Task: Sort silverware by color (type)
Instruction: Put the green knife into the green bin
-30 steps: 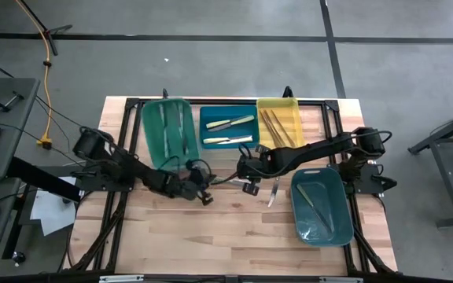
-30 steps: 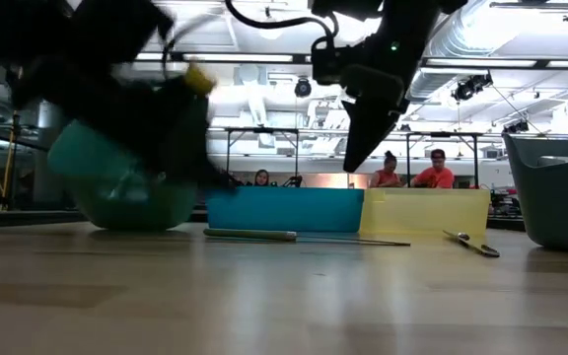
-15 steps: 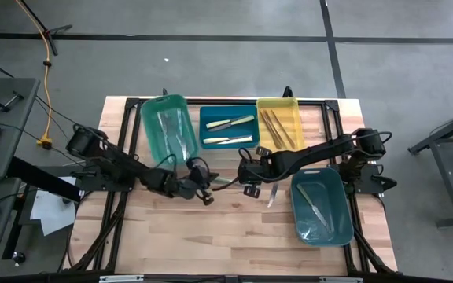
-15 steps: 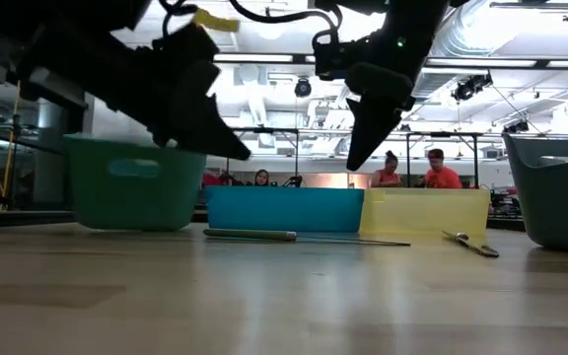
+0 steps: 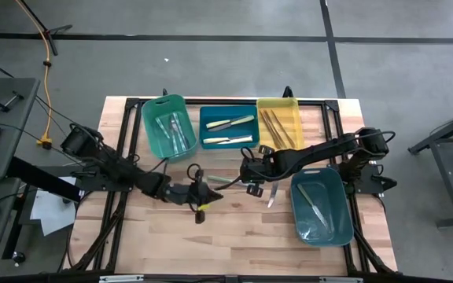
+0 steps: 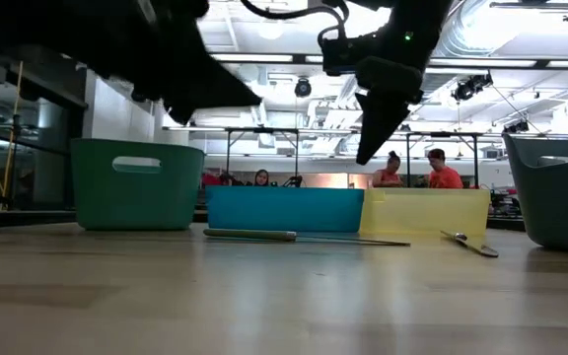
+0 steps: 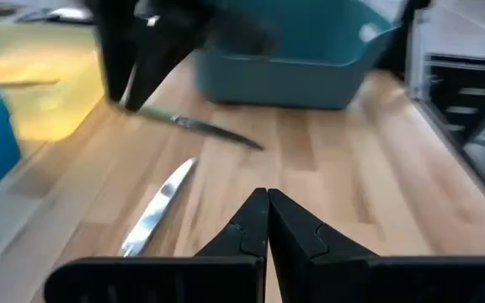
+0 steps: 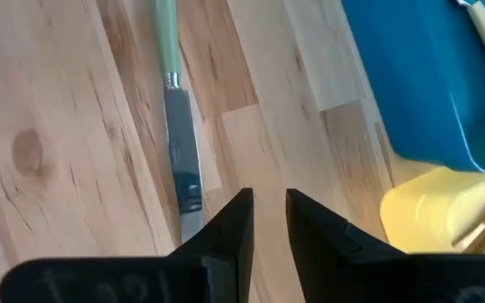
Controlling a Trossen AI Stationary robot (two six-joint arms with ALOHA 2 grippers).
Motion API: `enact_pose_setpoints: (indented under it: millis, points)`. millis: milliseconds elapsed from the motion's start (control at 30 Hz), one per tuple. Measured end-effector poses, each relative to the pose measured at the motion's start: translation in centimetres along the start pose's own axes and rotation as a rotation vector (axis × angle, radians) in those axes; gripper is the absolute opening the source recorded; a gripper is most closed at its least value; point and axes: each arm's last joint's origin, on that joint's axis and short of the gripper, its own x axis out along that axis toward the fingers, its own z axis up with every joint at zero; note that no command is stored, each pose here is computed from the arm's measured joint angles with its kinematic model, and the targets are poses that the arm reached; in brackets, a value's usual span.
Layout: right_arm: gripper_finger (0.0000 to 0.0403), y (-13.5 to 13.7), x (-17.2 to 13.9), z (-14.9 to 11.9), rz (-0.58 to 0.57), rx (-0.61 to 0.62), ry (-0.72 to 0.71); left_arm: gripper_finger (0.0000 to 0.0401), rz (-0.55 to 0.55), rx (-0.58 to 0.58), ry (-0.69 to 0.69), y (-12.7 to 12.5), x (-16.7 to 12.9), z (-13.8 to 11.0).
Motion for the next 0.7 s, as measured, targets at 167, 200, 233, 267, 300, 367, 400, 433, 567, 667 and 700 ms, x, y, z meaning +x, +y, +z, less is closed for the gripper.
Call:
enact_pose_setpoints:
  millis: [167, 200, 233, 267, 300, 367, 400, 433, 567, 667, 700]
  points:
    - [0.0066, -0.1, 0.0, 0.0, -0.016, 0.016, -0.005, 0.0000, 0.229, -0.142, -0.035, -0.1, 1.4, -2.6]
    - [0.0066, -0.1, 0.0, 0.0, -0.026, 0.020, -0.008, 0.0000, 0.274, -0.169, -0.039, -0.1, 1.7, -3.4]
    - [0.0066, -0.1, 0.0, 0.0, -0.038, 0.021, -0.008, 0.0000, 0.317, -0.191, -0.041, -0.2, 2.3, -4.1]
    - [0.0066, -0.1, -0.1, 0.0, -0.045, 0.020, -0.009, 0.0000, 0.359, -0.211, -0.047, -0.3, 2.6, -4.7]
    - [0.0066, -0.2, -0.1, 0.0, -0.054, 0.019, -0.012, 0.0000, 0.410, -0.226, -0.061, -0.4, 2.8, -5.2]
    - [0.0066, -0.2, -0.1, -0.1, -0.065, 0.017, -0.011, 0.0000, 0.497, -0.246, -0.106, -0.7, 3.3, -5.8]
    - [0.0066, -0.3, -0.1, -0.1, -0.073, 0.015, -0.007, 0.0000, 0.537, -0.248, -0.127, -0.8, 3.3, -6.0]
    - [0.0066, -0.3, -0.1, -0.2, -0.079, 0.014, -0.007, 0.0000, 0.583, -0.242, -0.150, -0.8, 3.3, -6.1]
    - [0.0066, -0.3, -0.1, -0.3, -0.087, 0.009, 0.005, 0.0000, 0.635, -0.276, -0.180, -0.7, 3.6, -6.5]
    - [0.0066, -0.3, -0.1, -0.5, -0.097, 0.000, 0.022, 0.0000, 0.656, -0.292, -0.150, -0.3, 3.8, -7.5]
    - [0.0066, -0.3, -0.1, -0.5, -0.095, 0.003, 0.019, 0.0000, 0.680, -0.287, -0.146, 0.0, 3.7, -7.8]
